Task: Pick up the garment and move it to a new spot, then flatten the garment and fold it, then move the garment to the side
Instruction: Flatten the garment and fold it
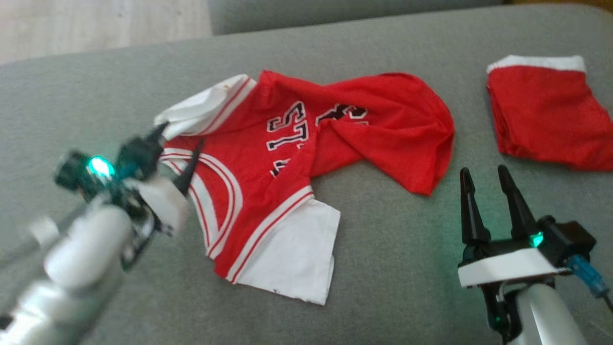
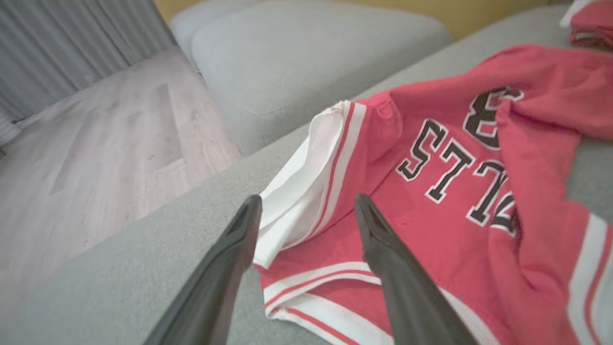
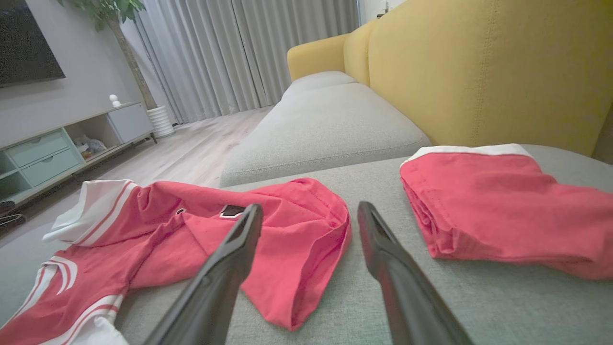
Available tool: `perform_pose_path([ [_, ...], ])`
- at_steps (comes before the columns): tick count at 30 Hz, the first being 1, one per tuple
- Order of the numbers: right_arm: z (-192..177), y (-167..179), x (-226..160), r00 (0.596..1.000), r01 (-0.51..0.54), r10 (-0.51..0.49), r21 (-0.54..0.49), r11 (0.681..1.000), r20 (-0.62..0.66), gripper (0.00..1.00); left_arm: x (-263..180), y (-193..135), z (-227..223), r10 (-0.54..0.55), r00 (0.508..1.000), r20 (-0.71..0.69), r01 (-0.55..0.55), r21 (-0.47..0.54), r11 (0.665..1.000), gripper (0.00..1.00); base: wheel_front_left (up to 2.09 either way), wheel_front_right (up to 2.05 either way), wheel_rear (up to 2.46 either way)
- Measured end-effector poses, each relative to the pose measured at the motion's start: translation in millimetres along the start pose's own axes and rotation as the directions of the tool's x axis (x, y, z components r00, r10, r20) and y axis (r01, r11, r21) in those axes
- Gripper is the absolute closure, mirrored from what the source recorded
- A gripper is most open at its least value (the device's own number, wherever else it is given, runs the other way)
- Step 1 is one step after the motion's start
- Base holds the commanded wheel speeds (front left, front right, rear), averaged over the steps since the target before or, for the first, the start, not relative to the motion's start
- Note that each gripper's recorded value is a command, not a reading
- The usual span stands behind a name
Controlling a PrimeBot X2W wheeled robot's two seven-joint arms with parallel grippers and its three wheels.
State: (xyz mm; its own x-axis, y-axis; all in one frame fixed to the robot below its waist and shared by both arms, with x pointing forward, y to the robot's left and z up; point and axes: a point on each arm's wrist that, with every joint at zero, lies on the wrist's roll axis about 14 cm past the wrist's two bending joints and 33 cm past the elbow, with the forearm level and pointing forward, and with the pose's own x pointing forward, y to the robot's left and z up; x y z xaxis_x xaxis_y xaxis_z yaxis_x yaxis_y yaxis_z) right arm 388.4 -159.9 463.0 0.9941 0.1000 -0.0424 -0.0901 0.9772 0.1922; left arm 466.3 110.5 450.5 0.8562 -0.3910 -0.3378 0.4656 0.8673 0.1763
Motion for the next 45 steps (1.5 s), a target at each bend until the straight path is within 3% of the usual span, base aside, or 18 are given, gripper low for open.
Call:
perform_pose_path([
  [3, -1, -8, 3, 1.000, 0.023, -0.023, 0.000, 1.000, -0.001, 0.00, 22, 12, -3, -0.073, 0.992, -0.101, 0.082, 0.087, 0.993, 0.00, 0.00, 0.00, 0.00],
  [8, -6, -25, 3, 0.997, 0.073, -0.073, 0.007, 0.997, -0.018, 0.00, 55, 29, -13, -0.102, 0.959, -0.263, 0.153, 0.182, 0.971, 0.00, 0.00, 0.00, 0.00],
  [15, -11, -41, -5, 0.991, 0.126, -0.126, 0.013, 0.992, -0.037, 0.00, 63, -9, -36, -0.240, 0.888, -0.391, 0.334, 0.190, 0.923, 0.00, 0.00, 0.00, 0.00],
  [23, -11, -45, -5, 0.990, 0.138, -0.138, 0.012, 0.990, -0.036, 0.00, 80, 31, -22, -0.148, 0.913, -0.380, 0.262, 0.269, 0.927, 0.00, 0.00, 0.00, 0.00],
  [27, -12, -47, -5, 0.989, 0.146, -0.145, 0.015, 0.989, -0.041, 0.00, 89, 32, -27, -0.142, 0.910, -0.389, 0.262, 0.277, 0.925, 0.00, 0.00, 0.00, 0.00],
  [28, -12, -48, -5, 0.988, 0.149, -0.148, 0.015, 0.989, -0.041, 0.00, 90, 30, -32, -0.142, 0.905, -0.402, 0.268, 0.277, 0.923, 0.80, 0.00, 0.00, 0.00],
  [29, -12, -50, -5, 0.988, 0.152, -0.151, 0.013, 0.988, -0.041, 0.00, 91, 28, -35, -0.145, 0.900, -0.410, 0.275, 0.279, 0.920, 1.00, 0.00, 0.00, 0.00],
  [33, -11, -53, -3, 0.986, 0.162, -0.161, 0.015, 0.987, -0.039, 0.00, 104, 32, -32, -0.129, 0.898, -0.420, 0.284, 0.333, 0.899, 1.00, 0.00, 0.00, 0.00],
  [40, -12, -61, -3, 0.982, 0.185, -0.184, 0.015, 0.983, -0.044, 0.00, 145, 74, 40, -0.023, 0.959, -0.281, 0.167, 0.499, 0.851, 1.00, 0.00, 0.00, 0.00],
  [45, -16, -66, -5, 0.978, 0.202, -0.201, 0.018, 0.979, -0.056, 0.00, 164, 94, 70, 0.027, 0.978, -0.208, 0.098, 0.568, 0.817, 1.00, 0.00, 0.00, 0.00],
])
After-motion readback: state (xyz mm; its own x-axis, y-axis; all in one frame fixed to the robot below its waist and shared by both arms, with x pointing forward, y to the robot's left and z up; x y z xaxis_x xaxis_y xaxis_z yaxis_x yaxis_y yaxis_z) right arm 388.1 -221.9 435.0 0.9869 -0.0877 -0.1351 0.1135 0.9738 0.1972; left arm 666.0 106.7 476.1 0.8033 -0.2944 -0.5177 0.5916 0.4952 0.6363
